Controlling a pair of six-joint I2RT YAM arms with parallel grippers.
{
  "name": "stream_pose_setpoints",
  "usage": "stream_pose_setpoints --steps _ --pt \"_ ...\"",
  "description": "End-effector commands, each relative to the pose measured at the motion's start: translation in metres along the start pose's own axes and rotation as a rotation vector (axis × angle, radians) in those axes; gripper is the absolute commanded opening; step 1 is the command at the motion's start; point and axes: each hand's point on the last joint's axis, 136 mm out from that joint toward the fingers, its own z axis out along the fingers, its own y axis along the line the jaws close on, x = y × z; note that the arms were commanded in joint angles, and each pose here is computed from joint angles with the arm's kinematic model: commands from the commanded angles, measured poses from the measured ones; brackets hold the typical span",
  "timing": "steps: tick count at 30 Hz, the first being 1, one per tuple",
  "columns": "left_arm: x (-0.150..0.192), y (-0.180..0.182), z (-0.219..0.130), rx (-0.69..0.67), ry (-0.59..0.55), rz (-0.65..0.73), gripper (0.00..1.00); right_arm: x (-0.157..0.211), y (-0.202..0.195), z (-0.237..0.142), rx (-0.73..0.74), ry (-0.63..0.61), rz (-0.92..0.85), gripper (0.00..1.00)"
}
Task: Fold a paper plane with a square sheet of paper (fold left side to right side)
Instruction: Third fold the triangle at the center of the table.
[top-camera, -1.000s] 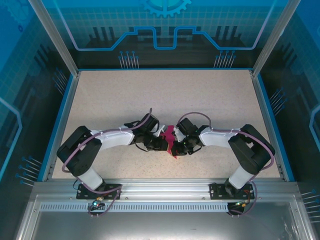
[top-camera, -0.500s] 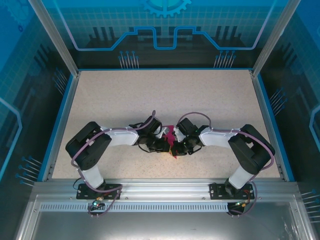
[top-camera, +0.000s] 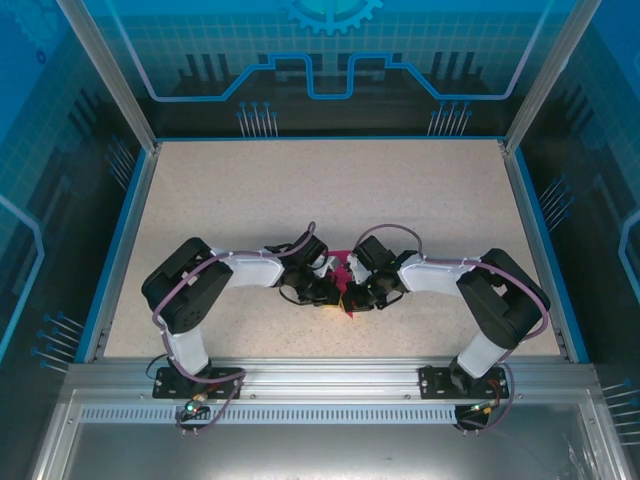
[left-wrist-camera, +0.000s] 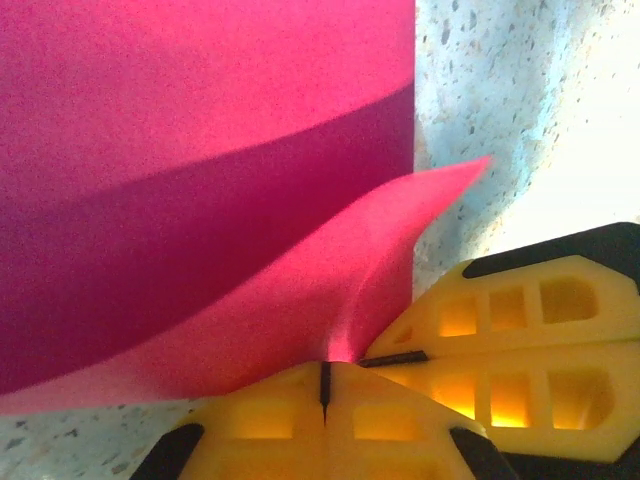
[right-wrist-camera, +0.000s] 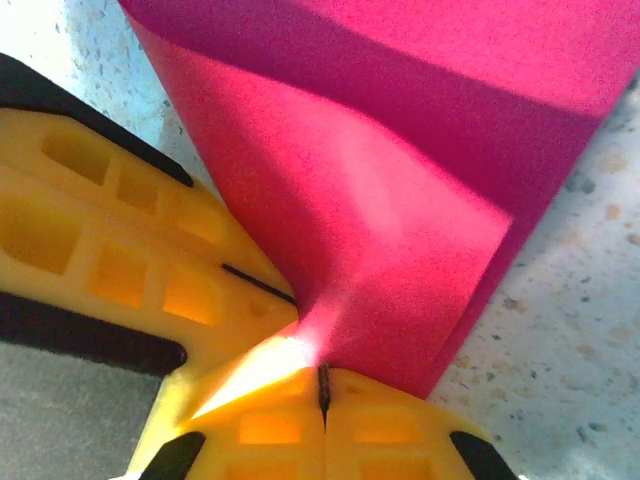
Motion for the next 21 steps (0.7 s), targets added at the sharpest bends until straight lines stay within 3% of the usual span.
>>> stream_pose_setpoints --steps 1,21 --pt "-0.015 0.039 -0.003 -0.153 -0.059 -0.038 0.00 0.039 -0.047 0.007 0.191 0.121 0.062 0.00" --pt "-0.044 0.106 -0.044 -0.301 -0.122 -0.092 0.00 0.045 -0.048 0.002 0.208 0.138 0.060 0.00"
